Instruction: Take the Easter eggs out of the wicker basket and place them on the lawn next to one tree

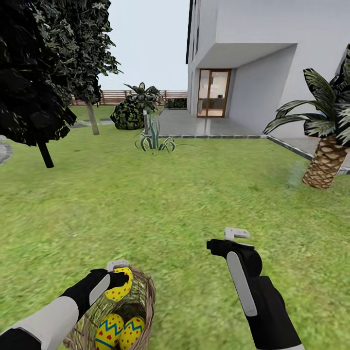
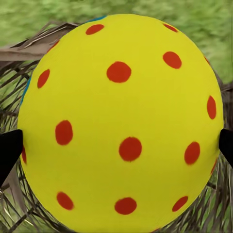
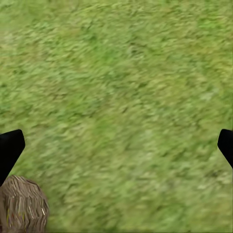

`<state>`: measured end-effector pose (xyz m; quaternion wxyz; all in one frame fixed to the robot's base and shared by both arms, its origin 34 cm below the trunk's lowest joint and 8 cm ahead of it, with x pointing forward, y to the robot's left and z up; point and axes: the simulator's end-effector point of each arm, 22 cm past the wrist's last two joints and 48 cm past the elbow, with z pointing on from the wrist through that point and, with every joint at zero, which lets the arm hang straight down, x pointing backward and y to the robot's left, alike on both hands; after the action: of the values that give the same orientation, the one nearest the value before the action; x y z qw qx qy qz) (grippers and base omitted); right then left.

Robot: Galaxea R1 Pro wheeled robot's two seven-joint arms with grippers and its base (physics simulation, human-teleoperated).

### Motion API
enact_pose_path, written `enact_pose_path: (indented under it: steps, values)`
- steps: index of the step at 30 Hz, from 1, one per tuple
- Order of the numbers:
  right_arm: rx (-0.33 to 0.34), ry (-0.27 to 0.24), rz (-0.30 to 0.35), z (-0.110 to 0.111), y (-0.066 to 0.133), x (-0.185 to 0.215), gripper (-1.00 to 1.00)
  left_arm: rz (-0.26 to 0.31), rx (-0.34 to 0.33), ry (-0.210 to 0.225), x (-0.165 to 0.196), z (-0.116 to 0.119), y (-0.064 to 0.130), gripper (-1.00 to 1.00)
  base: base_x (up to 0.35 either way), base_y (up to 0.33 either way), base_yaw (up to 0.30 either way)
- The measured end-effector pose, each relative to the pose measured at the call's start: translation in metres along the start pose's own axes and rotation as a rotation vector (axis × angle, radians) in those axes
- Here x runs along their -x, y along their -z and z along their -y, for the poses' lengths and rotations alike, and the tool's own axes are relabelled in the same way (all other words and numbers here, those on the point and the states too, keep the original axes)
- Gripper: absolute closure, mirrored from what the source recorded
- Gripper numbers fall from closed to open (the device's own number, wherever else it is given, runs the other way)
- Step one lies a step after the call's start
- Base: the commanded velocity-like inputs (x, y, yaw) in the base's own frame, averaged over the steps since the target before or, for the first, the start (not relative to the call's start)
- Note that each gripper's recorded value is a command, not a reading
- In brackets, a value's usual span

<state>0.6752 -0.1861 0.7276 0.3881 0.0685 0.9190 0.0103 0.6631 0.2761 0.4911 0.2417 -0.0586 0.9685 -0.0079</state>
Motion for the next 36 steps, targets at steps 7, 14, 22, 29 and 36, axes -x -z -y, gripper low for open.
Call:
enact_pose_path:
  steps: [7, 14, 22, 29, 36]
  values:
    - [0.008, 0.013, 0.003, -0.007, 0.009, 0.011, -1.00, 0.000, 0.000, -0.001, 0.008, 0.001, 0.011, 1.00, -0.010, 0.000, 0.027]
    - [0.008, 0.013, 0.003, -0.008, 0.017, 0.022, -1.00, 0.000, 0.002, -0.001, 0.016, 0.001, 0.022, 1.00, -0.115, 0.000, 0.004]
    - [0.008, 0.013, 0.002, -0.010, 0.026, 0.035, -1.00, 0.003, 0.001, -0.003, 0.026, 0.003, 0.035, 1.00, -0.059, 0.000, 0.000]
    - [0.009, 0.013, 0.003, -0.011, 0.035, 0.045, -1.00, 0.004, 0.000, -0.002, 0.034, 0.004, 0.047, 1.00, -0.029, 0.000, 0.000]
    - [0.008, 0.013, 0.004, -0.012, 0.043, 0.056, -1.00, 0.004, 0.000, -0.003, 0.041, 0.005, 0.057, 1.00, -0.001, 0.000, 0.000]
